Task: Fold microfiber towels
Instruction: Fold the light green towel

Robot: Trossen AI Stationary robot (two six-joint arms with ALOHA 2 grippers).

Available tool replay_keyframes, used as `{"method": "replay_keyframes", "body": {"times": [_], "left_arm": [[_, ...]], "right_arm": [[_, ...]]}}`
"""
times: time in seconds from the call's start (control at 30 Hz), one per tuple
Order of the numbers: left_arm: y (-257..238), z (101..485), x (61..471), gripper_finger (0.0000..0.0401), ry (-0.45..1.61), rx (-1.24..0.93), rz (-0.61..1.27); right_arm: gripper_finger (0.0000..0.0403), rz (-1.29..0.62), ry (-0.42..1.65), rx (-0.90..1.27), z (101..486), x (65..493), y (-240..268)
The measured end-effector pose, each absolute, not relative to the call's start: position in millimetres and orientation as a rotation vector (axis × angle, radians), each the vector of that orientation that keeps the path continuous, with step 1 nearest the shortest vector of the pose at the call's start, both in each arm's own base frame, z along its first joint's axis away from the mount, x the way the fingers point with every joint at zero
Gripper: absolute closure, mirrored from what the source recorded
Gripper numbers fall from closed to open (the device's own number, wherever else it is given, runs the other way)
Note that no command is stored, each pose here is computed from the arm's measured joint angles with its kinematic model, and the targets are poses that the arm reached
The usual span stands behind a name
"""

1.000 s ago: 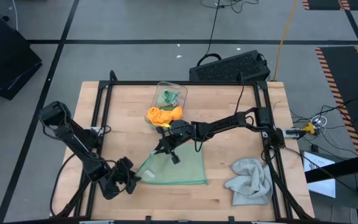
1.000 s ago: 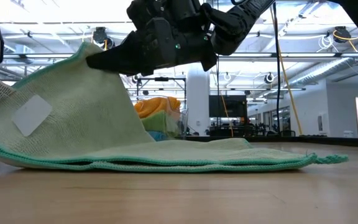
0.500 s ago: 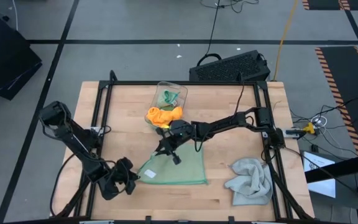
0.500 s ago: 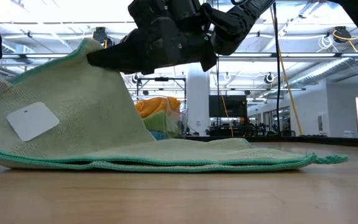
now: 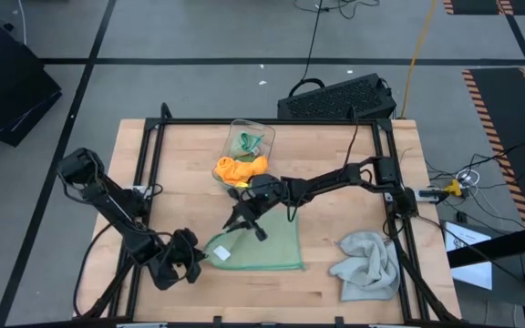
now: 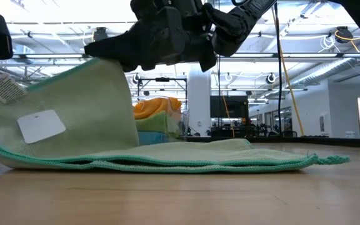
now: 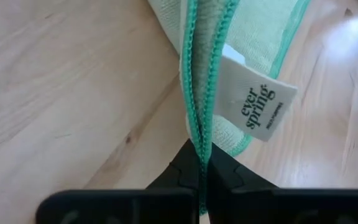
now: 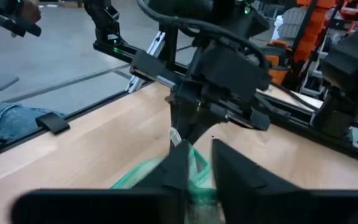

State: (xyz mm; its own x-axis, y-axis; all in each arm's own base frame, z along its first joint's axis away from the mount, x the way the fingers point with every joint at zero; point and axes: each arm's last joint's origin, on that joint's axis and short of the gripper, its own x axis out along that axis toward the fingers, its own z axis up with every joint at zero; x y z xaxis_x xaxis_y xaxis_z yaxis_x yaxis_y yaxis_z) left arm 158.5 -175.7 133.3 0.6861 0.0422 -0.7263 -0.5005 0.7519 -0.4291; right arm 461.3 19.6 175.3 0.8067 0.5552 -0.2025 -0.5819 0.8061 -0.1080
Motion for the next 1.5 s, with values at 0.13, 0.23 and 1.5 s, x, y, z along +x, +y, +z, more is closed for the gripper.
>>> {"method": "replay_keyframes", "body": {"times": [0.13,0.23,1.5], "left_arm": [[-175.7,133.2,158.4,0.0398,0.768,-0.637,0.319],[-174.9,132.7,157.8,0.0398,0.774,-0.627,0.324],[-161.6,130.0,166.4,0.04,0.891,-0.485,0.307]], "right_arm": [[0.0393,0.599,0.19,-0.16,173.0,461.0,13.3],[0.0377,0.595,0.208,-0.142,171.7,460.6,9.1],[0.0231,0.43,0.444,-0.013,178.2,478.3,-1.0]]}}
